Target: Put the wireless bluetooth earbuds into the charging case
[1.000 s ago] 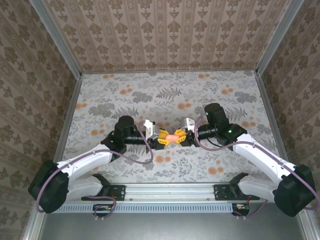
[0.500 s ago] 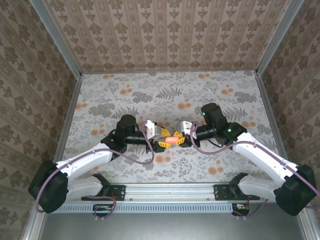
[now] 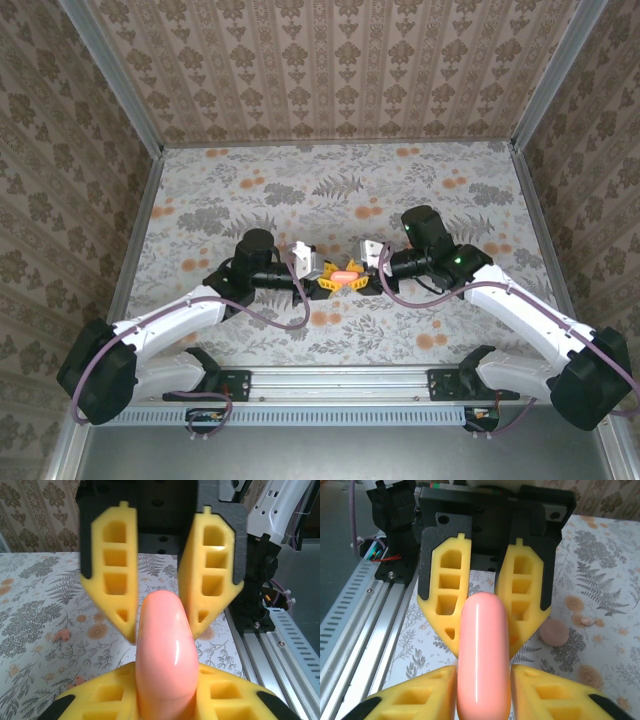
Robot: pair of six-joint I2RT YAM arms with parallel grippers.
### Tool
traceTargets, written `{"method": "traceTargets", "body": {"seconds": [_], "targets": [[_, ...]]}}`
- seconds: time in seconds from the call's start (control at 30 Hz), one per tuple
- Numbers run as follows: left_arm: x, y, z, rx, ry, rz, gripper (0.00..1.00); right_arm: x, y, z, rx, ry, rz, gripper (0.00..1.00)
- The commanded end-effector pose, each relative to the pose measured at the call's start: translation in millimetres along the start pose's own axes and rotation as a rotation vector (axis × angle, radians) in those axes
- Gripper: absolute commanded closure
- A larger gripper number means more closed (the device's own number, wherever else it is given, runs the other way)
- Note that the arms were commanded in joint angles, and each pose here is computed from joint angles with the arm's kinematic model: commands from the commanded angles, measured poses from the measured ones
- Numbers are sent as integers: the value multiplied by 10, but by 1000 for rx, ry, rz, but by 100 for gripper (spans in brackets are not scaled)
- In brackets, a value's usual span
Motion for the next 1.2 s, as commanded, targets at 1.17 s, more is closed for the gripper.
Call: {"method": "traceTargets", "body": {"seconds": [1.17], "targets": [[444,385,-110,-412,-91,-150,80,392,-550,-367,451,337,915,50]]}}
Point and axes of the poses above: each hand's point on the last joint's axis, 136 mm out from that joint toward the fingers, its own z axis out along the fingers, its own y axis along the line the jaws close on, x = y × z, the point moved 9 cm from there along -z, back along the fingers, and after that the axes turned 9 degrees about -z, right-handed, at the moved point
